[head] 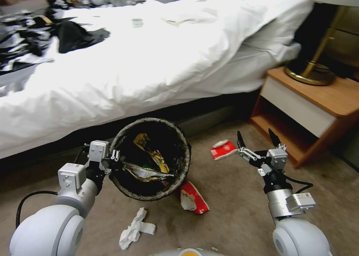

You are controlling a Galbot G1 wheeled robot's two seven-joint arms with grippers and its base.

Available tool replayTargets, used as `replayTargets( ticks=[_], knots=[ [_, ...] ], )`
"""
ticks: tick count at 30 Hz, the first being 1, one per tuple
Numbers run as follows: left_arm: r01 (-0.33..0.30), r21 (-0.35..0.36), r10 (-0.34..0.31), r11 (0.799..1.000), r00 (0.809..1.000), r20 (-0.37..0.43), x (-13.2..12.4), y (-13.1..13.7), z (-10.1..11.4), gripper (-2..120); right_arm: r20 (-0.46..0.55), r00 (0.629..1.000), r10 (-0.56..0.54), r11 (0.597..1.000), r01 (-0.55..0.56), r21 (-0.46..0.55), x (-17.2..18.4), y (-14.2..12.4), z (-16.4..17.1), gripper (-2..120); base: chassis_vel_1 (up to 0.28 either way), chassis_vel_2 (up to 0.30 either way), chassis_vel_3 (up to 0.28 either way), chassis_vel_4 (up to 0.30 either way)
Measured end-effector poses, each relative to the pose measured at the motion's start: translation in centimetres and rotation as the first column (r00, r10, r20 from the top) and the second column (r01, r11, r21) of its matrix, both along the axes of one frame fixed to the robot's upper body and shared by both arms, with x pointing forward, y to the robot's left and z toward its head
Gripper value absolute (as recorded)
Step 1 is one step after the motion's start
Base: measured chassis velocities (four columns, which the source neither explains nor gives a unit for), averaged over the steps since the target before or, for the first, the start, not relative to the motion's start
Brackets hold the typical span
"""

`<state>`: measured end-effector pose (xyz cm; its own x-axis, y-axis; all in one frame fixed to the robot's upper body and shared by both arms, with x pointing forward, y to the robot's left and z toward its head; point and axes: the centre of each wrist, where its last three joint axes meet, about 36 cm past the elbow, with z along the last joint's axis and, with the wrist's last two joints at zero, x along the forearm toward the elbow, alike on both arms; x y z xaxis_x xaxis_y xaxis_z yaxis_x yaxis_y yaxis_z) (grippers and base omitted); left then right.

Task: Pick up the trash bin, then pick up the garbage from the floor and place it into the trash bin.

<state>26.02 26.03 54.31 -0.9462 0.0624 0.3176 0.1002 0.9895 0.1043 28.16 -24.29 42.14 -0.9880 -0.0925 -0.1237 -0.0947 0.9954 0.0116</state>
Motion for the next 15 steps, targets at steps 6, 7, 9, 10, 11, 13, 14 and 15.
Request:
replayTargets(
  ticks=[6,7,9,10,11,13,14,15],
  knots=[
    [0.0,0.0,0.0,1.0,1.0,-0.003,-0.1,0.0,-0.1,1,-0.078,0.997,-0.012,1.0,0.014,0.024,1.6,-0.3,-1.1,100,0.022,0.02,0.008,0.014],
    [0.0,0.0,0.0,1.0,1.0,-0.004,-0.1,0.0,-0.1,1,-0.099,0.995,-0.018,1.0,0.021,0.022,2.1,-0.5,-1.4,100,0.0,0.0,0.0,0.0],
    [-0.001,0.0,0.001,1.0,1.0,-0.006,-0.1,0.0,-0.1,1,-0.118,0.993,-0.024,0.999,0.027,0.021,2.5,-0.7,-1.8,100,0.0,0.0,0.0,0.0],
    [-0.001,0.0,0.001,1.0,1.0,-0.007,-0.1,0.0,-0.1,1,-0.134,0.991,-0.026,0.999,0.029,0.022,2.7,-0.9,-2.0,100,0.0,0.0,0.0,0.0],
    [0.0,0.001,0.0,1.0,1.0,-0.007,-0.1,0.0,-0.1,1,-0.156,0.987,-0.024,0.999,0.028,0.027,2.9,-1.0,-2.3,100,0.0,0.0,0.0,0.0],
    [0.0,0.001,0.0,1.0,1.0,-0.008,-0.1,0.0,-0.2,1,-0.168,0.986,-0.02,0.999,0.025,0.03,3.0,-1.1,-2.5,100,0.0,0.0,0.0,0.0],
    [0.0,0.0,0.0,1.0,1.0,-0.009,-0.1,0.0,-0.2,1,-0.189,0.982,-0.014,0.999,0.021,0.035,3.1,-1.4,-2.8,100,0.0,0.0,0.0,0.0],
    [0.001,-0.001,-0.001,1.0,1.0,-0.009,-0.1,0.0,-0.2,1,-0.2,0.98,-0.013,0.999,0.02,0.035,3.2,-1.5,-3.0,100,0.0,0.0,0.0,0.0]
  ],
)
